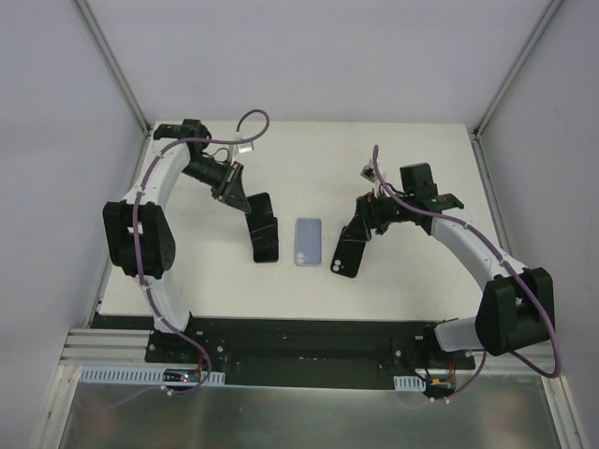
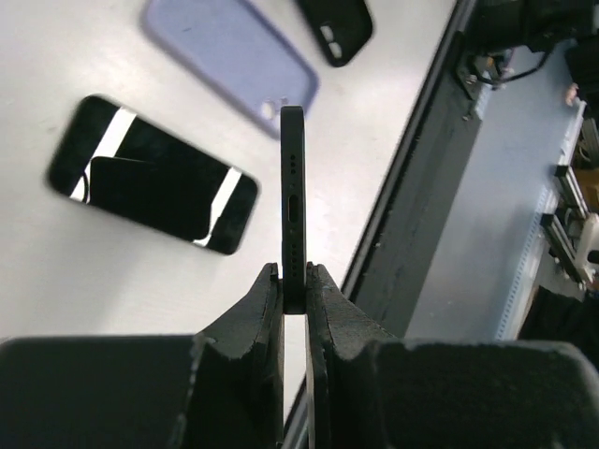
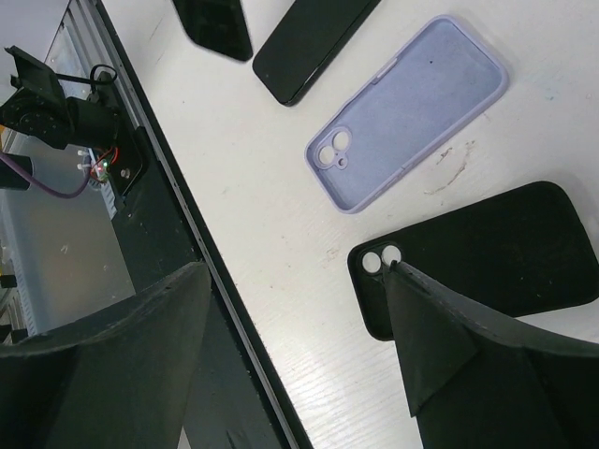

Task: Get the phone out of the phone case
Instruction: Place the phone at the center of the board.

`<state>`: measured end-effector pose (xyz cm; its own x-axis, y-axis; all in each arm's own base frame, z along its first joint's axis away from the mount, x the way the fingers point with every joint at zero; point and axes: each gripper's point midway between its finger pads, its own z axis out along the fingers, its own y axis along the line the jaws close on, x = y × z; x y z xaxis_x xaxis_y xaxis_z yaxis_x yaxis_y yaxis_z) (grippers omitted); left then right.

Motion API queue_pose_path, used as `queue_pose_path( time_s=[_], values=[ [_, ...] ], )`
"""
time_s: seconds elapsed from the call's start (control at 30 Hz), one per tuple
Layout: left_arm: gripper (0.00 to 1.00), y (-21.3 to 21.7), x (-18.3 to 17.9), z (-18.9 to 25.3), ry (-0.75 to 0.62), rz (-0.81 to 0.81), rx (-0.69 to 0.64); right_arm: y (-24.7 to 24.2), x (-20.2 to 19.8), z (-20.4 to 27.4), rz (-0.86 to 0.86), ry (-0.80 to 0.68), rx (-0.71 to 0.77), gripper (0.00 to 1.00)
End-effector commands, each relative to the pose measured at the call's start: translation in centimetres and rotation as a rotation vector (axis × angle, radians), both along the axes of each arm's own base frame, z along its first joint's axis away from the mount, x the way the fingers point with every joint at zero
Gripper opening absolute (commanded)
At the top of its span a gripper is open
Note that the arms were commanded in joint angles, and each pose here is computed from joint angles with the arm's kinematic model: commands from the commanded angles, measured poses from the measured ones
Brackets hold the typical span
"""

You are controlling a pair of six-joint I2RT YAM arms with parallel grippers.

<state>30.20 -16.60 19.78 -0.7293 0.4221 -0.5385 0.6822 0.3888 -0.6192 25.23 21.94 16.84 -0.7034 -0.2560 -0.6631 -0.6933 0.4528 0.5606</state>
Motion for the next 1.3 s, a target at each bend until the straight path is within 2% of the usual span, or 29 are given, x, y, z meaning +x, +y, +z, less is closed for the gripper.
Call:
queue_pose_path(
  time_s=[0.0, 0.33, 0.63, 1.27],
  values=[
    [0.0, 4.2, -4.3, 0.0, 0.239, -0.019, 0.028, 0.6, -0.4, 0.1, 0.026, -0.005, 0.032, 0.82],
    [0.0, 10.4, -4.5, -4.1, 0.374, 0.01, 0.118, 0.5, -0.4, -0.9, 0.016, 0.016, 0.018, 0.82],
    [0.0, 11.0, -4.7, -6.0, 0.45, -0.002, 0.145, 0.5, -0.4, -1.7, 0.01, 0.036, 0.008, 0.83],
    [0.05, 13.0, -2.2, -13.4, 0.494, 0.066, 0.336, 0.6, -0.4, -2.6, 0.007, 0.075, 0.001, 0.85]
  ],
)
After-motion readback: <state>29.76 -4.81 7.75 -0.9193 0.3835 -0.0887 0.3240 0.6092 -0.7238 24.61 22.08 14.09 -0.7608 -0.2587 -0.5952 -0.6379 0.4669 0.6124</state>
